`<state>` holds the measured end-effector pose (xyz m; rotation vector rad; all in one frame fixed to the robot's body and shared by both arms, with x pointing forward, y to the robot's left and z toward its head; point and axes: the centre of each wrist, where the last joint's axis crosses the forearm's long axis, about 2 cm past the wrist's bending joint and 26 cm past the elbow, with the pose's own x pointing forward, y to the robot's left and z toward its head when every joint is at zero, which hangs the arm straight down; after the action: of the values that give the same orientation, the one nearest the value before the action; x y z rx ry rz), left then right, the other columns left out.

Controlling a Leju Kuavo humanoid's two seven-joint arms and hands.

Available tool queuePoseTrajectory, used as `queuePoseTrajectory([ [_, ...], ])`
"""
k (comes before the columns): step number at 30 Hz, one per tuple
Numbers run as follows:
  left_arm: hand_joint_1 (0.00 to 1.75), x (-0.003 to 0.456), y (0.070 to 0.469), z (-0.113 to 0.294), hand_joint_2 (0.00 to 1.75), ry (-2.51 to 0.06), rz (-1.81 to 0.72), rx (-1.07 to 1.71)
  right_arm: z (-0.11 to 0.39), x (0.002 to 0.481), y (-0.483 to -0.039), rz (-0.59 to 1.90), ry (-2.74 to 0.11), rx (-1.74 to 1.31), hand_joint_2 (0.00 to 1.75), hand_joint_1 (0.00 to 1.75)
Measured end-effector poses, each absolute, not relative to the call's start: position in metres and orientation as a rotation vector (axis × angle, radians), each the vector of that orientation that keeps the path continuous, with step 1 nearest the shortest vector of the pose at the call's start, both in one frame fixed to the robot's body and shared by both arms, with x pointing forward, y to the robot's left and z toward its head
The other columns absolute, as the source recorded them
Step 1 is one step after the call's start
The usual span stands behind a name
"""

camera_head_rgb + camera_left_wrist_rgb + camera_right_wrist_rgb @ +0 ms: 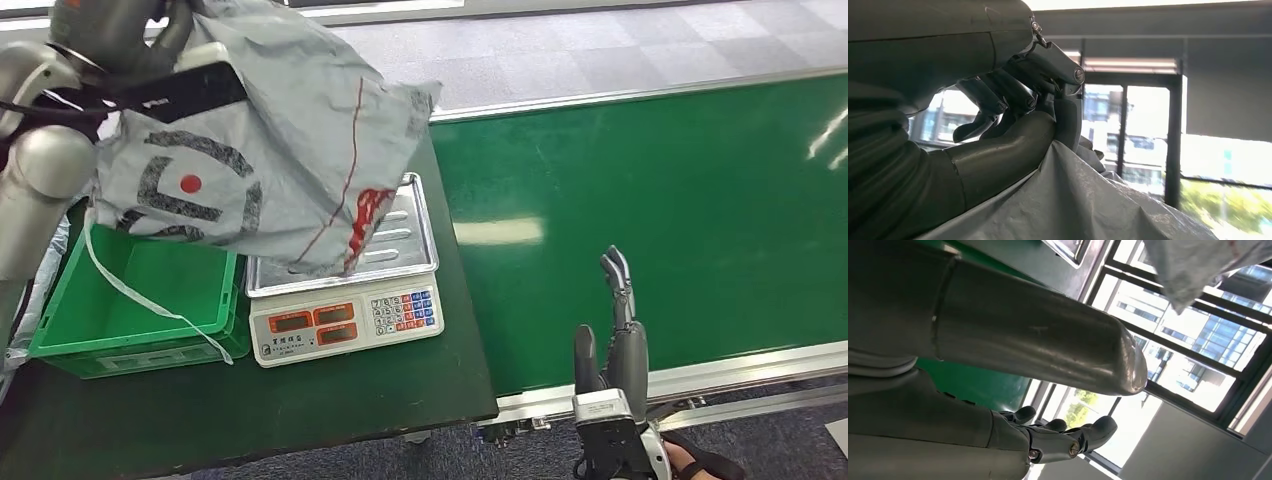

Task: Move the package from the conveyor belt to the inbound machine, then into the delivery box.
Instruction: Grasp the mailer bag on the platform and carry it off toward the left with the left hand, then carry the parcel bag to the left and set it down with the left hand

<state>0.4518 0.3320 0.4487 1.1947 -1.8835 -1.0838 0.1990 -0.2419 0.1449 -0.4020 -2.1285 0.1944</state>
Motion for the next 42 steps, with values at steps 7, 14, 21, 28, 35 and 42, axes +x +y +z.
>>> queuePoseTrajectory([
  [7,1.75,0.465,0.4,0.505,1.75,-1.769,-0.679,1.494,0.146,0.199,-0.243,0.173,-2.114,-0.405,0.0,0.0],
  [14,1.75,0.459,0.493,0.496,1.75,-1.508,-0.389,1.618,0.144,0.199,-0.246,0.186,-2.114,-0.429,0.0,0.0],
  [21,1.75,0.452,0.529,0.484,1.75,-1.385,-0.319,1.615,0.143,0.202,-0.245,0.205,-2.119,-0.425,0.0,0.0],
  [28,1.75,0.446,0.549,0.468,1.75,-1.296,-0.284,1.591,0.141,0.202,-0.243,0.206,-2.109,-0.407,0.0,0.0],
  [35,1.42,0.429,0.576,0.37,1.75,-1.282,-0.35,1.496,0.138,0.201,-0.236,0.229,-2.092,-0.399,0.0,0.0],
  [42,0.0,0.385,0.58,0.247,0.0,-1.28,-0.374,1.384,0.135,0.199,-0.233,0.25,-2.077,-0.396,0.0,0.0],
])
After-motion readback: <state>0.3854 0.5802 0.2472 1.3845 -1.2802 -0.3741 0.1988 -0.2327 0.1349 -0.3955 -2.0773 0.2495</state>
